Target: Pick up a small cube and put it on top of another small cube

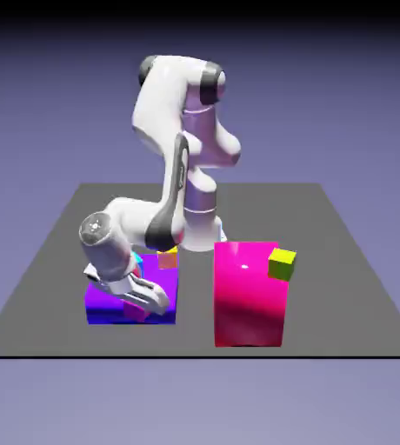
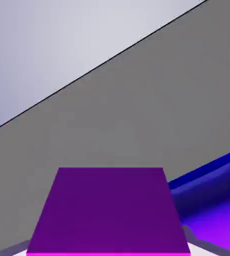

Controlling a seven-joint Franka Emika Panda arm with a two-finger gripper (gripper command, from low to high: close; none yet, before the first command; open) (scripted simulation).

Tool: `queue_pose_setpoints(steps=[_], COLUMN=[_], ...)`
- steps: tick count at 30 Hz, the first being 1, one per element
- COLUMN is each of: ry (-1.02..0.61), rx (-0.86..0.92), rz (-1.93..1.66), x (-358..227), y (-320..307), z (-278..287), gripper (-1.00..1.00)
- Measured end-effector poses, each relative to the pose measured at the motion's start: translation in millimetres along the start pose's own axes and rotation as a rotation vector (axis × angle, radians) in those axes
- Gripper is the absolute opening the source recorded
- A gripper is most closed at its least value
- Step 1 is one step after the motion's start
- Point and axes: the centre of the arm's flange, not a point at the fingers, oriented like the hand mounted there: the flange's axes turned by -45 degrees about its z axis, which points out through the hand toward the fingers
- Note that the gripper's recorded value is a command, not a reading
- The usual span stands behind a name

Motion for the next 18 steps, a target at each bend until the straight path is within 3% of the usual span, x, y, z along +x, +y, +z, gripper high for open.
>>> queue_pose_setpoints(steps=[13, 17, 18], ry=[-0.009, -0.009, -0.009], rx=[0.100, 0.101, 0.100], rz=[0.206, 0.206, 0.204], x=[-106.5, -99.2, -99.1], y=[103.8, 98.9, 97.7], z=[-57.0, 6.7, 11.4], gripper=[-1.00, -1.00, 1.00])
